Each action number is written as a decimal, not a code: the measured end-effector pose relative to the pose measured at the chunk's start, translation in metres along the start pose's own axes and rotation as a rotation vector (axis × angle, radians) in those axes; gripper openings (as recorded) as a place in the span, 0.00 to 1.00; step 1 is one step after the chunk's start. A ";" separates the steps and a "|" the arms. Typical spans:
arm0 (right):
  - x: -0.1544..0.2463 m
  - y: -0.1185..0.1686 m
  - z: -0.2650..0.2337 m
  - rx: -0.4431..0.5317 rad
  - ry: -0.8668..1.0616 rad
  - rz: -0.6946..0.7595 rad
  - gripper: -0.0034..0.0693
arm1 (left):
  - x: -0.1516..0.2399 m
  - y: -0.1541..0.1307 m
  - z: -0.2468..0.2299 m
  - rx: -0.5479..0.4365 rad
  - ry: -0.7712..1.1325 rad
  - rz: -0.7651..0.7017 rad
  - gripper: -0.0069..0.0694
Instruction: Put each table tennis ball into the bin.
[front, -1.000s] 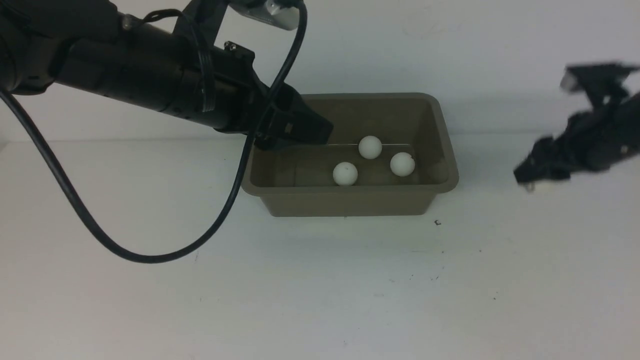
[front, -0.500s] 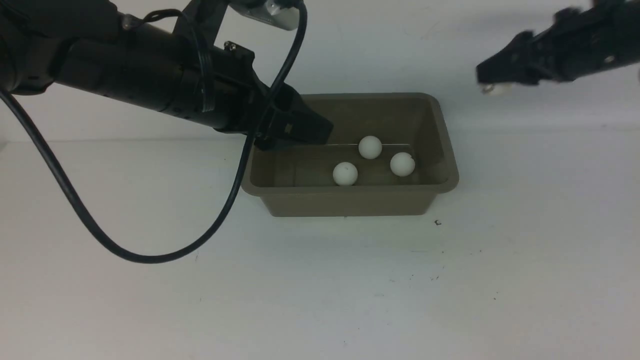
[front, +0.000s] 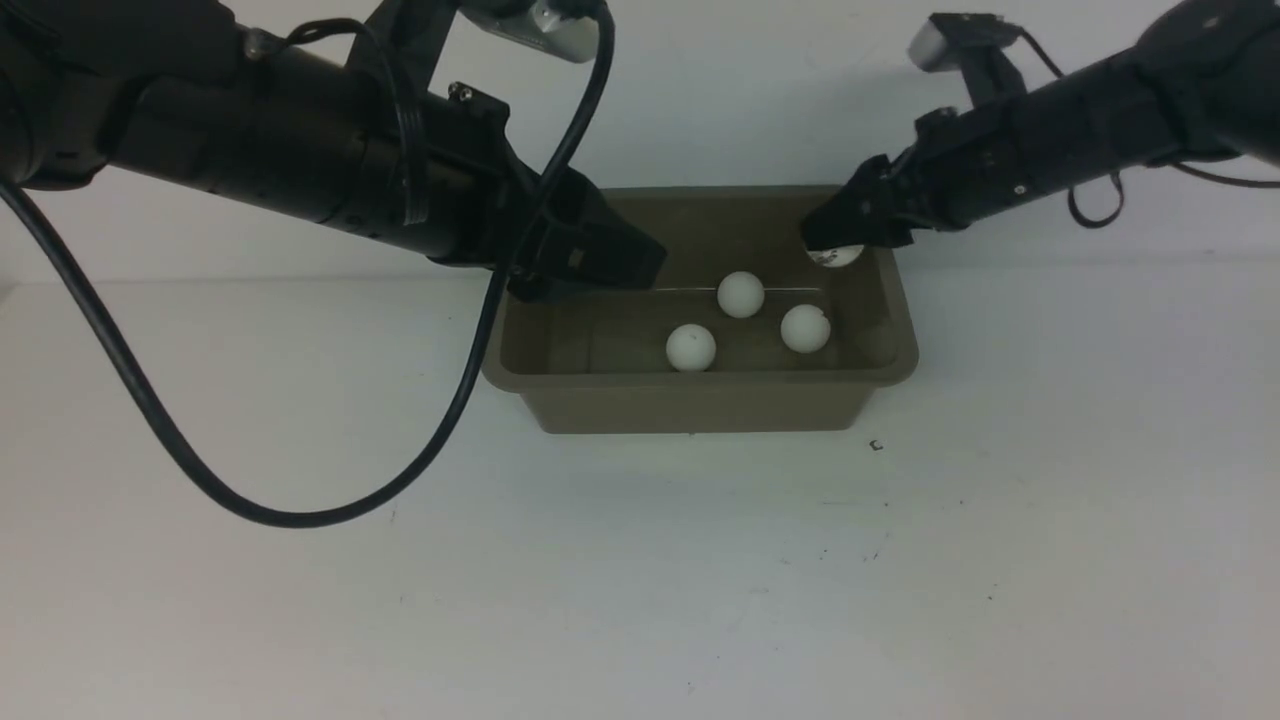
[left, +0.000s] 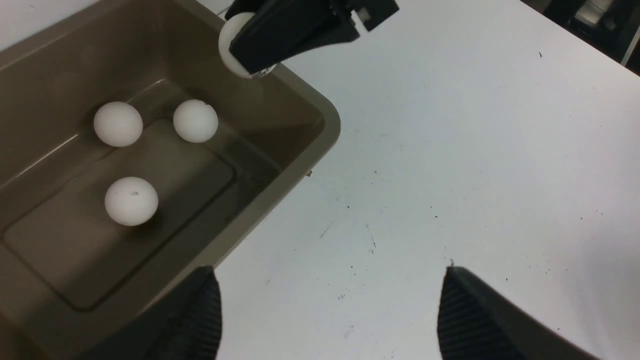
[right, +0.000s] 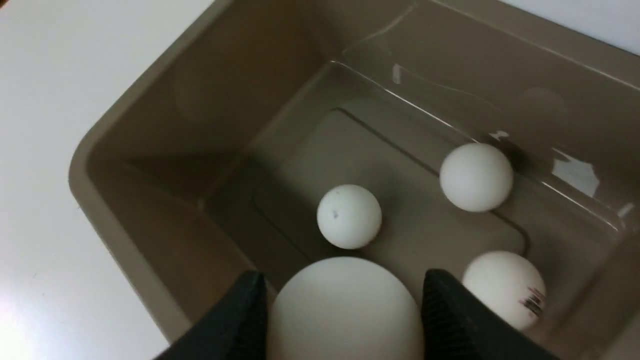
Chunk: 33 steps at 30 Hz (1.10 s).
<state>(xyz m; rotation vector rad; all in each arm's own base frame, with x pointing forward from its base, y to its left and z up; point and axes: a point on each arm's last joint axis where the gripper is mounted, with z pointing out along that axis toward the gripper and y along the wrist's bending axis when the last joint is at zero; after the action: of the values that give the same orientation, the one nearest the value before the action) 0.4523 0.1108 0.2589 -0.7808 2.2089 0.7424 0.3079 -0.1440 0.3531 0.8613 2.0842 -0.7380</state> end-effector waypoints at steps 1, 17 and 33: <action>-0.001 0.001 0.000 -0.001 0.000 -0.004 0.54 | 0.000 0.000 0.000 0.000 0.000 0.000 0.77; -0.017 0.002 -0.001 -0.006 -0.170 0.093 0.85 | 0.000 0.000 0.000 0.000 0.000 0.000 0.77; -0.088 0.050 -0.180 0.392 -0.558 -0.241 0.83 | 0.000 0.000 0.000 0.000 0.000 0.007 0.77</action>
<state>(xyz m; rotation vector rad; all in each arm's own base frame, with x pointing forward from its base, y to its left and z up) 0.3985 0.0489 0.4480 -0.5437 1.6447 0.3332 0.3079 -0.1440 0.3531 0.8681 2.0802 -0.7343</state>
